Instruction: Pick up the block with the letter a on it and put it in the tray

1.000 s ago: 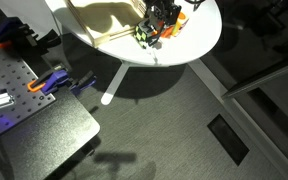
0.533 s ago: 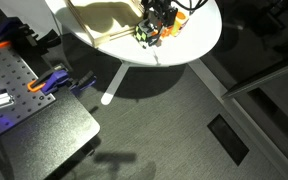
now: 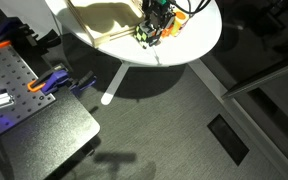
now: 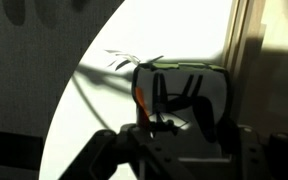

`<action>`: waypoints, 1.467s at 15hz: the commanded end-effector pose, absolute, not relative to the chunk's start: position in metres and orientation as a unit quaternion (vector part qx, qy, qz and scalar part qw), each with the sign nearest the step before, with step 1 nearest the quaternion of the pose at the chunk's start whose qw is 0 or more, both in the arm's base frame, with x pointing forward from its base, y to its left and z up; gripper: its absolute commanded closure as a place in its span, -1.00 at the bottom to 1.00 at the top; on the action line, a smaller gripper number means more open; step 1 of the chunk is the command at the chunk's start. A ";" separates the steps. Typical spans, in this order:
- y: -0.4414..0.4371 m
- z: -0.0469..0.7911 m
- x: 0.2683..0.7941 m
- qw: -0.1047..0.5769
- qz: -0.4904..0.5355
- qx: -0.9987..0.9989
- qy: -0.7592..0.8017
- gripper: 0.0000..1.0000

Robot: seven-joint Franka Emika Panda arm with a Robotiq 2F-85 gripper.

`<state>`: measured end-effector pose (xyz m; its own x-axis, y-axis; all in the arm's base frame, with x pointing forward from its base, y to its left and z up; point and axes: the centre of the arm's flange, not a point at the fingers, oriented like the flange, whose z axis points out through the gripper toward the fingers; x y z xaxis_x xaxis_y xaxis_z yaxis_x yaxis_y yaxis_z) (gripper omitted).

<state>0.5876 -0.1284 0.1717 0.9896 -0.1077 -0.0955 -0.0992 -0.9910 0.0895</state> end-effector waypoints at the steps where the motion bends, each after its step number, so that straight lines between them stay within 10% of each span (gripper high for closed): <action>1: -0.131 0.181 0.588 0.038 -0.049 0.997 -0.043 0.24; 6: -0.125 0.204 0.581 0.039 -0.055 0.997 -0.045 0.87; 20: -0.056 0.250 0.600 0.036 -0.015 0.999 0.015 0.86; 21: -0.051 0.249 0.601 0.037 -0.017 0.999 0.021 0.82; 22: -0.048 0.249 0.601 0.035 -0.018 0.999 0.025 0.15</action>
